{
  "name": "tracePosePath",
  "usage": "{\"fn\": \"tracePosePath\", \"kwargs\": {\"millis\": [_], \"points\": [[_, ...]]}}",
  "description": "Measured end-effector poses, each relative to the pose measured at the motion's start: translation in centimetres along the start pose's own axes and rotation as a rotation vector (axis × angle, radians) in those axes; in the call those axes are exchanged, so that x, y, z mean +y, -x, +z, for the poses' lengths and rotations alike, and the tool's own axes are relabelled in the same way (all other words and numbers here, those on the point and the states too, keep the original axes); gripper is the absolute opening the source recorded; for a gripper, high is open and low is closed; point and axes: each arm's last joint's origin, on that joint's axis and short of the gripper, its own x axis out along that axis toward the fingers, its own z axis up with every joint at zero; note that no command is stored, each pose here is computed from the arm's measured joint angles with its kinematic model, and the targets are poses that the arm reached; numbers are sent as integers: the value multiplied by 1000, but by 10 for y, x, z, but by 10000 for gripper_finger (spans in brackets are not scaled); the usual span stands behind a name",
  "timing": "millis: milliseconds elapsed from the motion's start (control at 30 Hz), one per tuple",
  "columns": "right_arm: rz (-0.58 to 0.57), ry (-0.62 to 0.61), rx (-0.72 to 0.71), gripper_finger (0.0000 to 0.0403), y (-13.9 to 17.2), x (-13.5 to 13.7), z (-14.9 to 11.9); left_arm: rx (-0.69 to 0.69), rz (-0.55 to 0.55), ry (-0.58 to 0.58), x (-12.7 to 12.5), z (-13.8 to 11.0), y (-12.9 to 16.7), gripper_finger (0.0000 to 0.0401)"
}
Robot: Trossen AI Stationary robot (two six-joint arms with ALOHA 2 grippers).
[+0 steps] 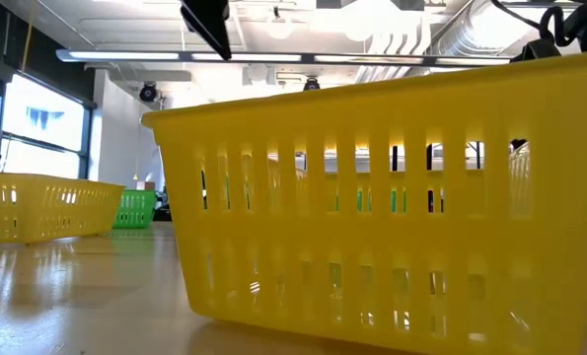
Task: Stack baskets on shelf by color
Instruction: Put the bottom right yellow bin on the shelf
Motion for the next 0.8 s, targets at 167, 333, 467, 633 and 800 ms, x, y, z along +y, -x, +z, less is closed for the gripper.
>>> {"fn": "tracePosePath", "kwargs": {"millis": [167,333,467,633,800], "points": [[1,-26,-1,140,0,0,0,8,-18,1,-14,-5,0,197],[47,-123,-8,140,0,2,2,4,-32,12,-22,-7,2,197],[131,-177,-29,140,0,6,7,6,-55,-7,-29,-9,4,197],[193,-180,-105,140,3,12,18,6,-67,-31,-33,-10,5,197],[231,-105,-193,140,16,23,47,29,-59,-38,-32,-12,5,186]]}}
